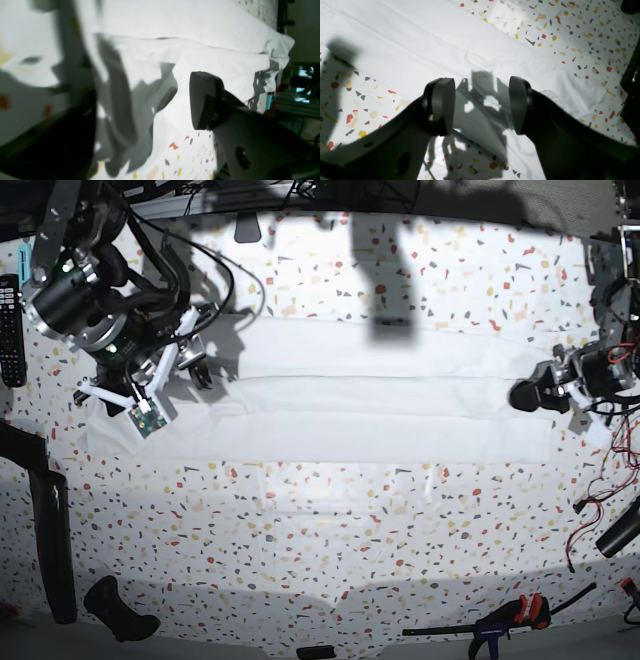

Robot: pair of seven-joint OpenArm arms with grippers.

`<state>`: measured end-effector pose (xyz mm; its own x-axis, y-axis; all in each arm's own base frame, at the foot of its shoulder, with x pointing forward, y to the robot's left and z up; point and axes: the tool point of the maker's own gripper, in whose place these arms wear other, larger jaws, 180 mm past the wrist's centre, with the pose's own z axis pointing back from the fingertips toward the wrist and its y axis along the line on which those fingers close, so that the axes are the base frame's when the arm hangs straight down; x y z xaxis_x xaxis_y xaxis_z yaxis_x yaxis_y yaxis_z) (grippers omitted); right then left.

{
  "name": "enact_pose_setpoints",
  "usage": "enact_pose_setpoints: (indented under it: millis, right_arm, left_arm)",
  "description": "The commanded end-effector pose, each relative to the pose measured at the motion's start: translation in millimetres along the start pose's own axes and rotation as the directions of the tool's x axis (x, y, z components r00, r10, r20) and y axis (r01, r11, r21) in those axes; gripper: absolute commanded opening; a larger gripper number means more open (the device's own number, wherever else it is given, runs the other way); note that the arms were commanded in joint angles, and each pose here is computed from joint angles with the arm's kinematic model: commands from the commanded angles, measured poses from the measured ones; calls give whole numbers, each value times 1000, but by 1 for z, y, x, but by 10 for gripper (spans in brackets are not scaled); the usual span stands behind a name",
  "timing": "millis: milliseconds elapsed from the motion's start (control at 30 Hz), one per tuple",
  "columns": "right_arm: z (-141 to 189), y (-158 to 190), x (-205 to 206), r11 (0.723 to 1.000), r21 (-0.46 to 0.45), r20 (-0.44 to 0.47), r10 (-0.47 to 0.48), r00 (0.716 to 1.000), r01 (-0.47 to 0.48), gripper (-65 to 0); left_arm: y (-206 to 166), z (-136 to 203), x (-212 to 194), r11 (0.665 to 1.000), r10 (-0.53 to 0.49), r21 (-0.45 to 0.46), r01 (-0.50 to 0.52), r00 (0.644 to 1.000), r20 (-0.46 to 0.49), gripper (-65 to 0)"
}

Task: Fold the T-shirt properly
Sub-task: 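Close the left gripper on the end of the folded band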

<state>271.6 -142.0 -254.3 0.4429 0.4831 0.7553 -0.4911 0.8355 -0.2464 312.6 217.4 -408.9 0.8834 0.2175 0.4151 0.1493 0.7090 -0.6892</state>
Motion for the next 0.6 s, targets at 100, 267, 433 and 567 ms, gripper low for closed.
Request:
enact_pose_setpoints:
  millis: [100, 267, 433, 567]
  right_arm:
    - [4, -2, 11, 1000, -9, 40, 17, 999, -16, -314]
    - [4, -2, 11, 1000, -9, 41, 17, 999, -16, -314]
    - [4, -2, 11, 1000, -9, 41, 17, 999, -16, -314]
    - [4, -2, 11, 1000, -9, 41, 17, 999, -16, -314]
  left_arm:
    - [12, 10, 8, 995, -61, 72, 62, 998, -16, -346]
    - [17, 18, 11, 993, -69, 95, 70, 997, -18, -361]
    - [20, 23, 14, 992, -72, 104, 72, 997, -10, -386]
    - [17, 23, 16, 994, -66, 92, 65, 998, 5, -469]
